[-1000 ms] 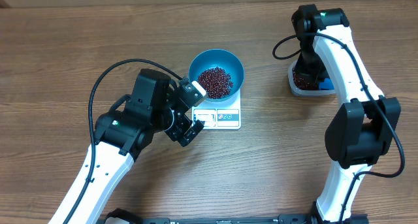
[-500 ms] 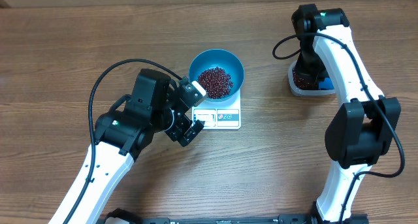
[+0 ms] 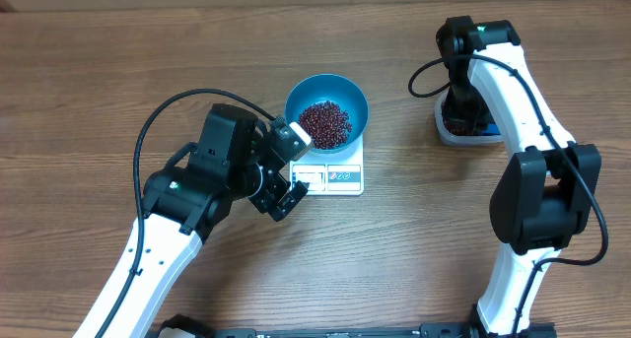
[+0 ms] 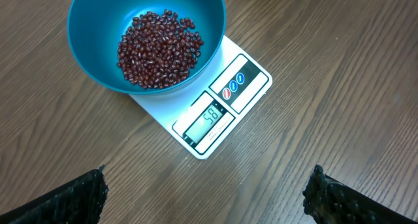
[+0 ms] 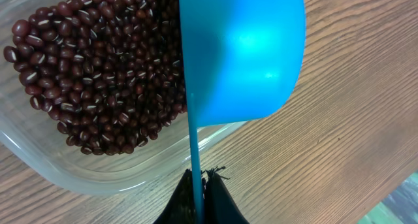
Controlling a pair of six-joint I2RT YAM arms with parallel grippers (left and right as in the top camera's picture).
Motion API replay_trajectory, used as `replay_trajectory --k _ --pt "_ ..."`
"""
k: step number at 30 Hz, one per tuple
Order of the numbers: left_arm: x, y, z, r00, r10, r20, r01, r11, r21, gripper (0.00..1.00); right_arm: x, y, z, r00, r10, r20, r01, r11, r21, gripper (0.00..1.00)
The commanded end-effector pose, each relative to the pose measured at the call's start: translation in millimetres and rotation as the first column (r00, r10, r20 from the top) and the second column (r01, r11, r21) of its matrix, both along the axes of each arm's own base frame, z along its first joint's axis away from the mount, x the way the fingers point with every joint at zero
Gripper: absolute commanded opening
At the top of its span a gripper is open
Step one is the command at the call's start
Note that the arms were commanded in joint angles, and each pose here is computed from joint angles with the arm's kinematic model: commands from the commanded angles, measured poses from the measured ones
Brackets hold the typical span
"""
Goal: Scoop item into bowl and weigh 150g on scale
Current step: 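Lower the blue scoop into the bean tub with the right gripper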
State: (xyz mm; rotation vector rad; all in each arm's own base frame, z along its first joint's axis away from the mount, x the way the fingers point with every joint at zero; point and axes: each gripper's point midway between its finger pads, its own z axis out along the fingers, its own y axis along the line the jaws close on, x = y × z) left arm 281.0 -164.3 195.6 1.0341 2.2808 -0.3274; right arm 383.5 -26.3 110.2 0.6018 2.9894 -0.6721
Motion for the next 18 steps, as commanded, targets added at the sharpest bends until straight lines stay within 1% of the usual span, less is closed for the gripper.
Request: replay_trajectory --k 1,7,18 --pt "2 1 3 1.000 0.011 0.004 -0.011 1.000 -0.005 0.99 2 -5 0 1.000 0.003 0.004 -0.003 1.000 -0.026 0.04" --pt "2 1 3 1.000 0.011 0.004 -0.011 1.000 -0.005 1.00 3 8 -6 1.000 0.016 0.001 -0.016 0.998 0.053 0.04" --pt "2 1 3 1.000 0.011 0.004 -0.011 1.000 -0.005 1.00 5 23 -7 0.999 0.051 0.007 -0.051 0.996 0.072 0.04"
